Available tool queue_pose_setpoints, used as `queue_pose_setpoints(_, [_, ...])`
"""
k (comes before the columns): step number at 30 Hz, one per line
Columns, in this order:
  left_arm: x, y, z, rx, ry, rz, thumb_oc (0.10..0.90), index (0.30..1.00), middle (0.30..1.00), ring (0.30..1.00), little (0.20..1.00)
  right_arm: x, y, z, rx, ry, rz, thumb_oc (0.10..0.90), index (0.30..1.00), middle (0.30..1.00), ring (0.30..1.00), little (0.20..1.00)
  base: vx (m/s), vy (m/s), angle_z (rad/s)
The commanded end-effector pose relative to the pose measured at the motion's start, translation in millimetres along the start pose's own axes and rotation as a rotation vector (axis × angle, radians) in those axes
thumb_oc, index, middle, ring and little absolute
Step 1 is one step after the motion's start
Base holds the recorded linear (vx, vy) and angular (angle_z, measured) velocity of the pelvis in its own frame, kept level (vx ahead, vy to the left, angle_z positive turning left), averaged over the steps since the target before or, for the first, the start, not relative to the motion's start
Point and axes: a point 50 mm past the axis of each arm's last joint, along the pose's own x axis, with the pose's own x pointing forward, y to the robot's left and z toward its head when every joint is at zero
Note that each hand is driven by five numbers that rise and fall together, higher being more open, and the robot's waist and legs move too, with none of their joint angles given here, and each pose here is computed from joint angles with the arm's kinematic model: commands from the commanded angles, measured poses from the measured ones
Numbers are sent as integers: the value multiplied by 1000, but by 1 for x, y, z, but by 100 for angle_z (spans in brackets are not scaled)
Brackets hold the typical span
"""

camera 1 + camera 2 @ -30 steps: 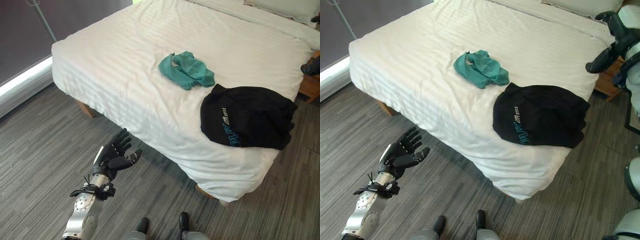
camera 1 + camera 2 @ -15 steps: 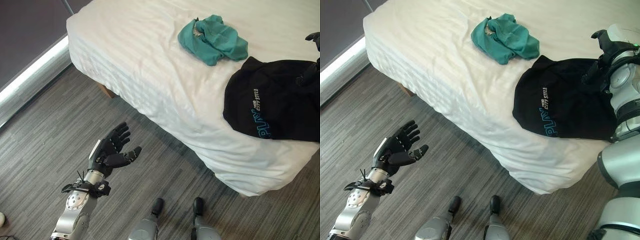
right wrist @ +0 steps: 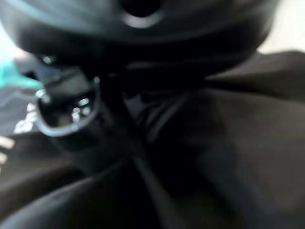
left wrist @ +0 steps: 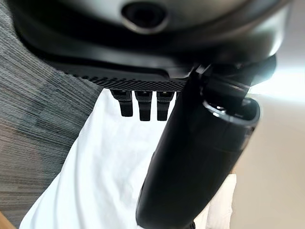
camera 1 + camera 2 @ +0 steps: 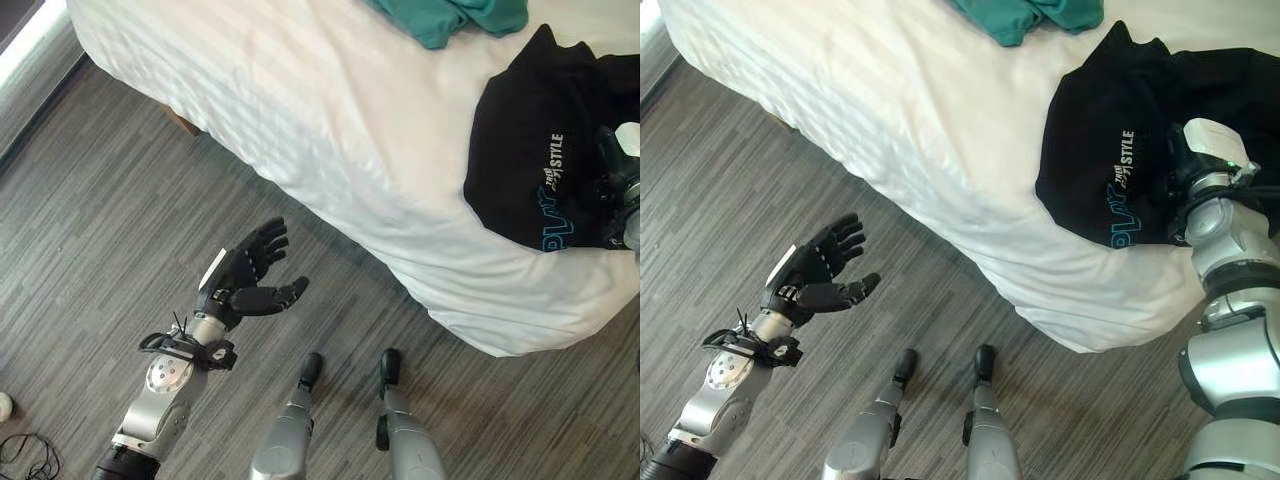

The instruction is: Pick up bed clothes into laundry basket.

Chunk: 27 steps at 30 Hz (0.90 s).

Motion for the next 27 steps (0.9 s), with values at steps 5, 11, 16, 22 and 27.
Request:
queue_pose_setpoints(5, [-5,27,43,43,-290,235,800,900,900,900,900,-63,103,-64,128,132,263,400,300,300,300,300,30,8,3])
queue_pose_setpoints(11, [11,46,62,115,-371,370,800,900,900,900,900,-132,156,-105,198,249,390,400,300,300,300,300,66,-43,7])
queue_pose_setpoints(16, [46,39,87,278,-375,277,800,900,900,900,900,-178,177,-129,161,326,532,400,300,300,300,300,72,-110,-4])
queue_pose_setpoints(22, [96,13,113,299,-440,217,800,900,900,900,900,-214,175,-158,325,498,460,400,300,300,300,300,94,-39,-17])
queue_pose_setpoints(27, [124,10,143,283,-493,264,800,900,900,900,900,-195,165,-148,400,459,359,400,300,300,300,300,341,5,-70])
